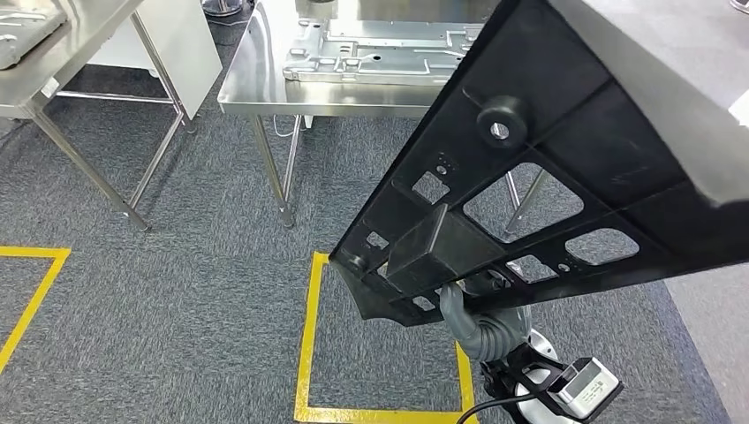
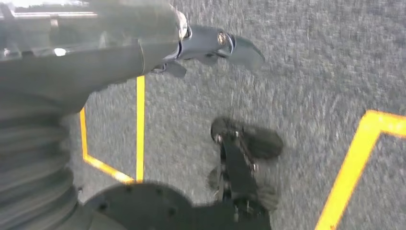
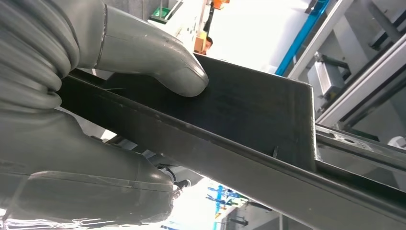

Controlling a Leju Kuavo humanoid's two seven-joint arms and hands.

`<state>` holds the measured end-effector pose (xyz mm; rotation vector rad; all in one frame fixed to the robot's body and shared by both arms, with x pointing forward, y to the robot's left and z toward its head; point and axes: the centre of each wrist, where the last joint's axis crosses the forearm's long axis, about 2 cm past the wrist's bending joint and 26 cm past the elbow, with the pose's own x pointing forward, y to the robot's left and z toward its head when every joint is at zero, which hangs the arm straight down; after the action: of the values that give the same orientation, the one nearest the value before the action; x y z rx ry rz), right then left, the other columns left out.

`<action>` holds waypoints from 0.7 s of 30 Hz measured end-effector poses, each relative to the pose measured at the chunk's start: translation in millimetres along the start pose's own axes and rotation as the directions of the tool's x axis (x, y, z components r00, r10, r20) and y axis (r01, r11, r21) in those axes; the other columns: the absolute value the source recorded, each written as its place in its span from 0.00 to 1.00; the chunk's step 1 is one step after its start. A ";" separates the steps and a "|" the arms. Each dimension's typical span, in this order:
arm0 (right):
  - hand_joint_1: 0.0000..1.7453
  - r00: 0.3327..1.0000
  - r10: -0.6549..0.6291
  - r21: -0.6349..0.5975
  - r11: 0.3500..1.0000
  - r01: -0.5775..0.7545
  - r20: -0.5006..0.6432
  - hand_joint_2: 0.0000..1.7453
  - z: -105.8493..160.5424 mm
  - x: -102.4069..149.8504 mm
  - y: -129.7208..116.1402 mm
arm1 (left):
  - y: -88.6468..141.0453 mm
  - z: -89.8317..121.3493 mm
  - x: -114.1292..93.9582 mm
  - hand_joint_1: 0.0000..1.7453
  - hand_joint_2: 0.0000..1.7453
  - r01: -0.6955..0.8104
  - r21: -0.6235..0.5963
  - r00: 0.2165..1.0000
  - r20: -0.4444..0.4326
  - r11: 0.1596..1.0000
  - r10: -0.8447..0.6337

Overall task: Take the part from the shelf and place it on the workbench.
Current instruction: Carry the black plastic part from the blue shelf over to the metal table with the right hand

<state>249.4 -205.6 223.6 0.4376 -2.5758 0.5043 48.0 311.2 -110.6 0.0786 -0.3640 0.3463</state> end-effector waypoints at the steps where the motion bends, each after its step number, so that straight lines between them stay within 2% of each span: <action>1: 1.00 1.000 0.000 0.000 1.000 0.000 0.000 1.00 0.0 -0.1 -0.2 | -0.6 0.0 0.0 0.00 1.00 0.000 -0.001 1.000 0.000 1.000 0.000; 9: 1.00 1.000 0.003 -0.001 1.000 -0.003 0.008 1.00 -2.3 0.0 -1.6 | -2.0 -0.9 4.0 0.00 1.00 0.000 -0.003 1.000 0.011 1.000 0.000; 21: 1.00 0.999 -0.019 -0.046 0.999 0.021 0.031 1.00 -3.3 0.2 -4.0 | 1.7 0.2 -1.1 0.00 1.00 0.012 0.001 1.000 0.009 1.000 -0.012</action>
<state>252.1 -207.8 227.4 0.4577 -2.6039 0.4333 46.4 312.4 -110.8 0.0837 -0.3723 0.3345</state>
